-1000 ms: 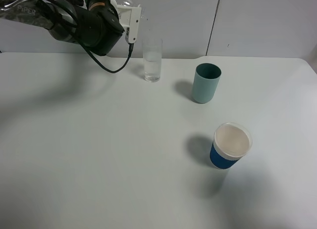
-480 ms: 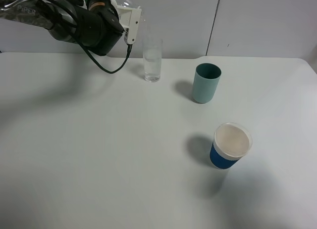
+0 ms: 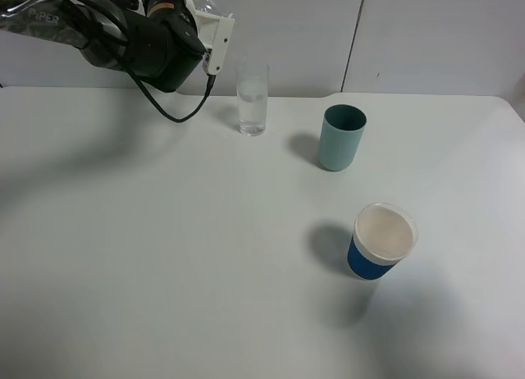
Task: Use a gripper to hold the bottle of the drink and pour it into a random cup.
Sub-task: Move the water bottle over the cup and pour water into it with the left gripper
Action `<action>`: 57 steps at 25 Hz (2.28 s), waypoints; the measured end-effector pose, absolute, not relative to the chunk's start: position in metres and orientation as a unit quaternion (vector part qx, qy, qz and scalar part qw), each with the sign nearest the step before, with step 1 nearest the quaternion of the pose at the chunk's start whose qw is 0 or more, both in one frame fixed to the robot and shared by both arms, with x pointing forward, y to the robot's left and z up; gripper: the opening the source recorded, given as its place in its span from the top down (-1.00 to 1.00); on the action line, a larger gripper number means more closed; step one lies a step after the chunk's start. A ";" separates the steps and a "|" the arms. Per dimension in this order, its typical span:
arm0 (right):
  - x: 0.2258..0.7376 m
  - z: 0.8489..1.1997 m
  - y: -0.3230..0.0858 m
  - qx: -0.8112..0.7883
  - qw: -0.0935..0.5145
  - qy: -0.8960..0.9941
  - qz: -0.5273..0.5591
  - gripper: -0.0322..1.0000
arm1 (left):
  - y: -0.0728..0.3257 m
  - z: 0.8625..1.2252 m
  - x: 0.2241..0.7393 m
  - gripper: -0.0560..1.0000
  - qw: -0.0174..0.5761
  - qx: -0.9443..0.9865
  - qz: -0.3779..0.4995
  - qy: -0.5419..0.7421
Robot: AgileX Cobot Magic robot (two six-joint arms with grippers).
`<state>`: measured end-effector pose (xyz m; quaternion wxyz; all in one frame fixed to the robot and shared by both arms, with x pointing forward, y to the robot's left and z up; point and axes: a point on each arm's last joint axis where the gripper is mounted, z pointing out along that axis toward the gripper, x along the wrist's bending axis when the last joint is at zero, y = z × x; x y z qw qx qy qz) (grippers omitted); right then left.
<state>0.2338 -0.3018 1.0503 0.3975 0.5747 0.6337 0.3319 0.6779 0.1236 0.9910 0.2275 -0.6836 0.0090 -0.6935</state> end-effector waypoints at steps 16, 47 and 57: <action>0.234 1.050 -0.302 0.575 0.398 0.634 0.332 -0.50 | 0.123 0.993 0.678 -0.13 0.235 -0.676 -0.698 0.017; 0.234 1.050 -0.302 0.575 0.398 0.634 0.332 -0.50 | 0.114 0.999 0.675 -0.13 0.242 -0.653 -0.717 0.042; 0.234 1.050 -0.302 0.575 0.398 0.634 0.332 -0.50 | 0.110 1.002 0.675 -0.13 0.244 -0.639 -0.727 0.062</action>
